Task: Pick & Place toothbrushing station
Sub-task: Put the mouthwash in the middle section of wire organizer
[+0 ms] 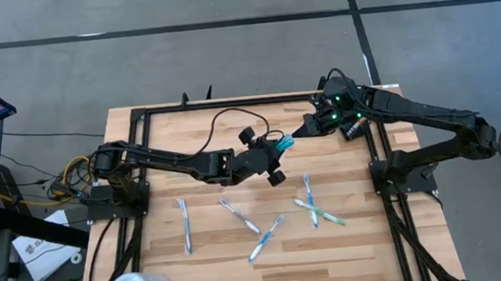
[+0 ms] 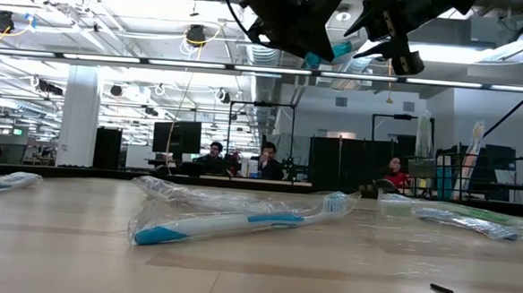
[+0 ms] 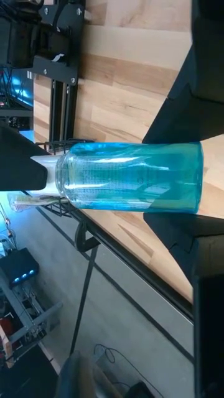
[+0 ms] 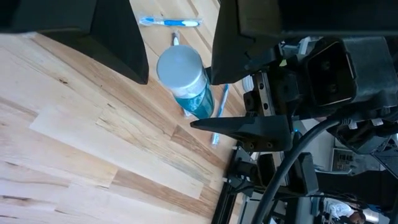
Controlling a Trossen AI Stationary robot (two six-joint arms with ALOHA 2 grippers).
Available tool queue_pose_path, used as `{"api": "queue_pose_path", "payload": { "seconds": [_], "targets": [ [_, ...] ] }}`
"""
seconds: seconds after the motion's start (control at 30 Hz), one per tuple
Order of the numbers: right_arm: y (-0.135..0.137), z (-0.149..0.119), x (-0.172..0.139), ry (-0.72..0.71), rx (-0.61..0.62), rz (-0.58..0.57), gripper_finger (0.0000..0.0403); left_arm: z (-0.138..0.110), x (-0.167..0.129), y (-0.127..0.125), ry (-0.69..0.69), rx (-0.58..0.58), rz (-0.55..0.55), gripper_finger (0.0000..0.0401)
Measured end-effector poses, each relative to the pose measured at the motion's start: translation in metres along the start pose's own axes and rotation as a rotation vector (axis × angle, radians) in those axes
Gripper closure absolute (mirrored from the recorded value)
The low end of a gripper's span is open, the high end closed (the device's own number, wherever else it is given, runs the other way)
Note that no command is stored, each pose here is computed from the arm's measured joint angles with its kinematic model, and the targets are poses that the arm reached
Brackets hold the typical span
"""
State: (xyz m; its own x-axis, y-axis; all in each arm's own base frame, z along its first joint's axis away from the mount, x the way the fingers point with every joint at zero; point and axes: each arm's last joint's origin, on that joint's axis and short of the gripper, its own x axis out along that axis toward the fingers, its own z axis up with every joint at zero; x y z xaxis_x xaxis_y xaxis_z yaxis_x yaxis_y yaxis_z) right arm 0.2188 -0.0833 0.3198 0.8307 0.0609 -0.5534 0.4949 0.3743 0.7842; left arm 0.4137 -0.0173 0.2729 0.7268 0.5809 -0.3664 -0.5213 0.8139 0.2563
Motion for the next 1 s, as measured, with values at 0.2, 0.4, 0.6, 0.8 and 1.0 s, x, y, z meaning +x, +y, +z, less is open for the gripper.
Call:
{"api": "queue_pose_path", "payload": {
  "seconds": [0.2,0.4,0.6,0.8,1.0],
  "targets": [
    [0.0,0.0,0.0,0.0,0.0,0.0,0.0238,0.0011,0.0,-0.0004,-0.009,0.008,-0.012,0.0253],
    [0.0001,0.0,0.0,0.0,0.0,0.001,0.0238,0.0028,0.0001,-0.0008,-0.024,0.025,-0.021,0.0252],
    [0.0005,-0.0006,0.0,0.022,0.0,0.017,0.0245,0.003,0.0001,-0.0008,-0.027,0.023,-0.02,0.0252],
    [0.0021,-0.0025,0.0004,0.062,0.038,0.045,0.026,0.0036,0.0,-0.0007,-0.032,0.021,-0.017,0.0252],
    [0.0034,-0.0018,0.0004,0.054,0.039,0.056,0.0264,0.0037,-0.0008,-0.0018,-0.034,0.025,-0.018,0.0253]
  ]
}}
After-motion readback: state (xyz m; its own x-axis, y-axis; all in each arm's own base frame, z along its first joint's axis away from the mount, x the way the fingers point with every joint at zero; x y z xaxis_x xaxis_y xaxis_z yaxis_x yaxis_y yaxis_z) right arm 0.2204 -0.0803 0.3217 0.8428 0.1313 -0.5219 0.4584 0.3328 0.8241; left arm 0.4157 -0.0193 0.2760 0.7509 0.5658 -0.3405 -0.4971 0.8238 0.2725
